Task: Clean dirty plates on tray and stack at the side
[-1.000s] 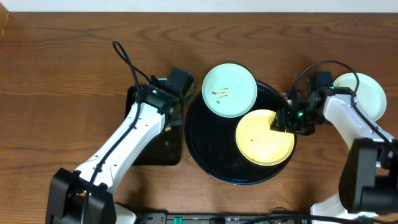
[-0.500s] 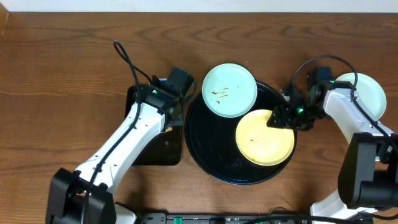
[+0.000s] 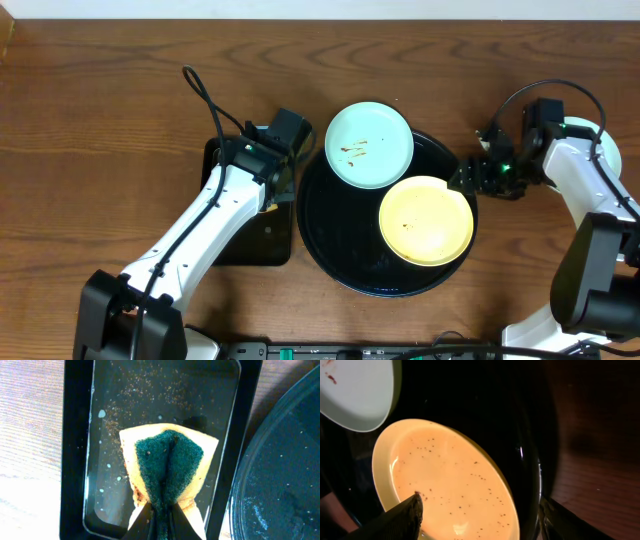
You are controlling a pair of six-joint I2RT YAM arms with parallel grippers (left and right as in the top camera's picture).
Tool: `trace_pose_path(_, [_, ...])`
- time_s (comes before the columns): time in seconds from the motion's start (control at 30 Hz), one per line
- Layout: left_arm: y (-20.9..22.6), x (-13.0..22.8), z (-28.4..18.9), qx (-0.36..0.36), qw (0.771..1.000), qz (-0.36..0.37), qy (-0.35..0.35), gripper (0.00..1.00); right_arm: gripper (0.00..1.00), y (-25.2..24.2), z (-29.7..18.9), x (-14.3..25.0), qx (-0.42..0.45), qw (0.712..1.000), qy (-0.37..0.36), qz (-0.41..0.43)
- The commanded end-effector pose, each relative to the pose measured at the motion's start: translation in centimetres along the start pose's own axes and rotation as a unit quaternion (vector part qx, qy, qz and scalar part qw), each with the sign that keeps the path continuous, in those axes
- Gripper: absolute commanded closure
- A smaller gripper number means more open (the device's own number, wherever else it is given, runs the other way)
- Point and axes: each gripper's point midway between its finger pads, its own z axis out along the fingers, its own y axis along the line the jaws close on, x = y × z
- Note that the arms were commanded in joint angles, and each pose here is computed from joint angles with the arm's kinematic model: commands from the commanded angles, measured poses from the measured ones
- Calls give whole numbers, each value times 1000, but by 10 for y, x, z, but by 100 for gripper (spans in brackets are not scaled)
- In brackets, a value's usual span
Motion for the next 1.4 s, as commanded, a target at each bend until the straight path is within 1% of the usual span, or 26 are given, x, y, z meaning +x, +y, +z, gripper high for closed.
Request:
trace_pose_path(0.0, [3,3,5,-7,1000,5,6,92,28,-2,-3,-5,2,1000,-6,-8])
trace_pose_path(0.5, [3,3,5,-7,1000,7,7,93,32,-8,32,6,-15,999,46,10])
trace_pose_path(0.53, [3,3,5,-7,1000,7,7,93,34,-7,33,6,-15,999,47,9])
trace_pose_path(0.57, [3,3,5,-7,1000,7,6,92,40,-7,33,6,-15,999,46,9])
trace_pose_path(0.63, [3,3,5,-7,1000,7,6,93,62,-7,33,6,-15,999,46,9])
trace_pose_path(0.67, [3,3,5,-7,1000,7,6,92,71,-7,33,6,-15,999,46,9])
trace_pose_path(0.7, [3,3,5,-7,1000,7,6,93,76,-7,33,6,-15,999,46,9])
trace_pose_path(0.73, [3,3,5,-7,1000,7,6,92,79,-8,33,6,-14,999,46,9])
trace_pose_path(0.83, [3,3,5,-7,1000,7,6,92,79,-7,33,6,-14,999,46,9])
trace_pose_path(0.9, [3,3,5,-7,1000,7,6,93,75,-8,33,6,-12,999,47,9])
trace_pose_path(0.97, [3,3,5,-7,1000,7,6,92,74,-8,33,6,-12,999,47,9])
trace_pose_path(1.0, [3,3,5,-7,1000,7,7,93,75,-8,33,6,-12,999,47,10])
trace_pose_path(1.07, [3,3,5,-7,1000,7,7,92,80,-8,34,8,-13,999,50,10])
trace_pose_path(1.2, [0,3,5,1,1000,6,9,92,82,-7,41,16,-15,998,58,0])
trace_pose_path(1.3, [-1,2,5,4,1000,6,7,92,76,-5,47,20,-15,998,59,-29])
trace_pose_path(1.37, [-1,2,5,4,1000,6,6,92,75,-4,49,19,-16,997,57,-52])
